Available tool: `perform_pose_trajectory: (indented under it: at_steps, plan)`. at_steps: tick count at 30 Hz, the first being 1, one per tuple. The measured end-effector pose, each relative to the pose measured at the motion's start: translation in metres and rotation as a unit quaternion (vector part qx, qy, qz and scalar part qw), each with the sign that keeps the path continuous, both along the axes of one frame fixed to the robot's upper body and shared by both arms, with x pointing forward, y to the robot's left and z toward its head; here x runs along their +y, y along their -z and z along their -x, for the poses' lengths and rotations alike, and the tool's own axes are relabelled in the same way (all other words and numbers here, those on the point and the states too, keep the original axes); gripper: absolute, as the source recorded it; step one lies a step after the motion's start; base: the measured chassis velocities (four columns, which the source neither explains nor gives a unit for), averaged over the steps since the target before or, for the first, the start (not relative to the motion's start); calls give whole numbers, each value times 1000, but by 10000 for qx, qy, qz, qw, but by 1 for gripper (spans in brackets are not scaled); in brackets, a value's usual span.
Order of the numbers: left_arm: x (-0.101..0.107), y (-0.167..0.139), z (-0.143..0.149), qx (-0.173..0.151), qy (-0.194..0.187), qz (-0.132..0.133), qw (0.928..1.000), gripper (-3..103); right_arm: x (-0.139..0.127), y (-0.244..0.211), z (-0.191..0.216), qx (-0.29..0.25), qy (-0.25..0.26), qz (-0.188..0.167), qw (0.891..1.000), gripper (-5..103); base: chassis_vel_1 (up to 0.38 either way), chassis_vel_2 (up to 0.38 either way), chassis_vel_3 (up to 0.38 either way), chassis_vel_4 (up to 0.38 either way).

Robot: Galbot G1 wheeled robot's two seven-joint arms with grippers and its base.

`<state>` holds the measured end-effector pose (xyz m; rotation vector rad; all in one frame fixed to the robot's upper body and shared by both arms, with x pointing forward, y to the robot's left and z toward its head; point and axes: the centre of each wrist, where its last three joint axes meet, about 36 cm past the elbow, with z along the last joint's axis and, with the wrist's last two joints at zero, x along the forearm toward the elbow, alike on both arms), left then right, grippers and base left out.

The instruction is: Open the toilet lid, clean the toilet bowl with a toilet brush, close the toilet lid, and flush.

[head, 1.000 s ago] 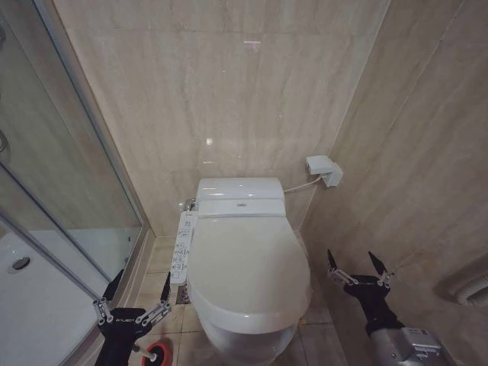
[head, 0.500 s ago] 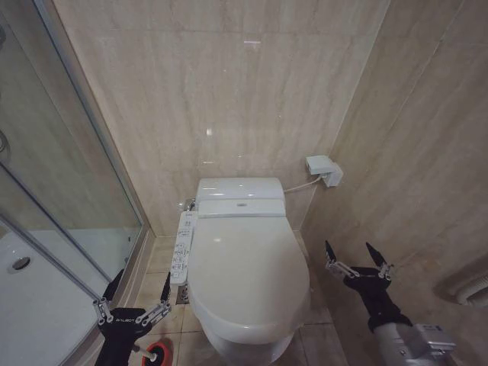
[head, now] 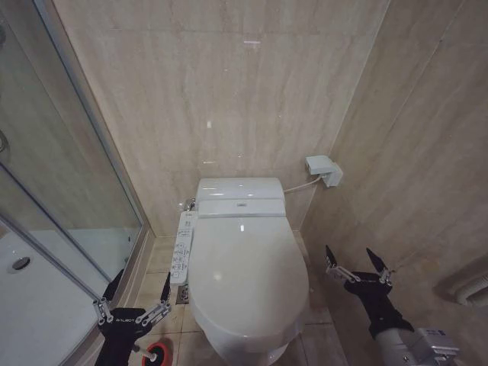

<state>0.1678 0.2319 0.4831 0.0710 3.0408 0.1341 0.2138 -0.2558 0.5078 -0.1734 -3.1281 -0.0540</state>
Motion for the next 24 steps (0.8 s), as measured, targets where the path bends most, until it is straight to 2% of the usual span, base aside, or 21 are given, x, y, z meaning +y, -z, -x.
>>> perform_pose_trajectory:
  at_steps: [24]
  plan:
    - [0, 0, 0, 1, 0, 0, 10000, 100, 0, 1, -1, 11, 21, 23, 10000, 100, 0, 0, 0, 0]
